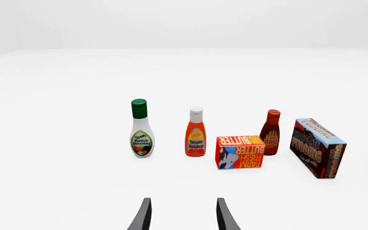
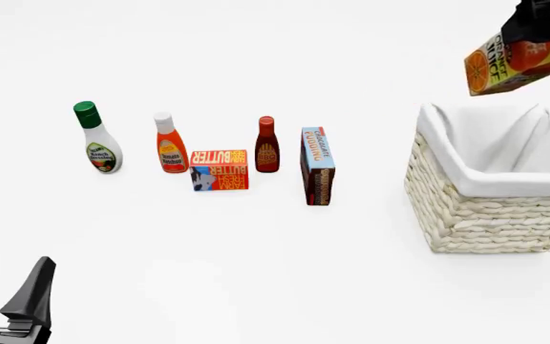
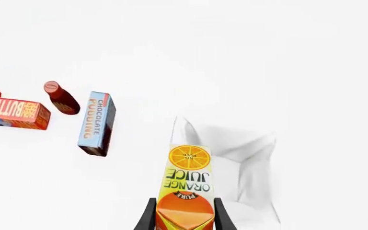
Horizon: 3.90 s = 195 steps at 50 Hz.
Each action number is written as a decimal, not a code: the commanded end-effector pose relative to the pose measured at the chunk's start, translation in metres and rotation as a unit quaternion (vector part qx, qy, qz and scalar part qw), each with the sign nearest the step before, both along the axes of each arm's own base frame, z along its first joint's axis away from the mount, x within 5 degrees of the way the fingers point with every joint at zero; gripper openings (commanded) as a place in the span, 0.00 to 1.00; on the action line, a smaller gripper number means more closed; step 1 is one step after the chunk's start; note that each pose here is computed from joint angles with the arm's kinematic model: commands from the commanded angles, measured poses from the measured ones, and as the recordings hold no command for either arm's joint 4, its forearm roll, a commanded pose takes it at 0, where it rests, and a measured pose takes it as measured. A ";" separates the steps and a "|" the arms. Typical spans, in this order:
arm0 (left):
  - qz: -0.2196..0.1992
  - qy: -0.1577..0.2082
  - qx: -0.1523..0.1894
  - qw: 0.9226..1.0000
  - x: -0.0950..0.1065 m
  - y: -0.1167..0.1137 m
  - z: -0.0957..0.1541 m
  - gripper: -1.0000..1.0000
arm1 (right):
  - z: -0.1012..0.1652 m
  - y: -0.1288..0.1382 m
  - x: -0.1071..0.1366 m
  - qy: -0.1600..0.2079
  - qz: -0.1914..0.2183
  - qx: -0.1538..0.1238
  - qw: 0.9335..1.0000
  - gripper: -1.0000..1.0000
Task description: Pick the orange juice and place it in the basket.
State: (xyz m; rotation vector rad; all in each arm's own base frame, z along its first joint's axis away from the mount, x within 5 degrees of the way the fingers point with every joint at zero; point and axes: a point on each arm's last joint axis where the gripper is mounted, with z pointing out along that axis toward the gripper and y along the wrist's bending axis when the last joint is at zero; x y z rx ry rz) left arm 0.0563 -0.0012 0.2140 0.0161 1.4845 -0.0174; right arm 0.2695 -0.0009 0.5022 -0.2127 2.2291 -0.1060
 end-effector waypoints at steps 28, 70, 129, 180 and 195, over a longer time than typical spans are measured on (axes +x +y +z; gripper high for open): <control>0.000 0.000 0.000 1.000 0.000 0.000 0.000 1.00 | -0.012 -0.025 0.006 0.021 -0.054 0.012 0.998 0.00; 0.000 0.000 0.000 1.000 0.000 0.000 0.000 1.00 | -0.030 -0.048 0.015 0.052 -0.103 0.028 0.993 0.00; 0.000 0.000 0.000 1.000 0.000 0.000 0.000 1.00 | -0.065 -0.060 0.067 0.101 -0.136 0.059 0.984 0.00; 0.000 0.000 0.000 1.000 0.000 0.000 0.000 1.00 | -0.092 -0.079 0.089 0.136 -0.160 0.066 0.976 0.00; 0.000 0.000 0.000 1.000 0.000 0.000 0.000 1.00 | -0.104 -0.086 0.098 0.152 -0.164 0.066 0.973 0.00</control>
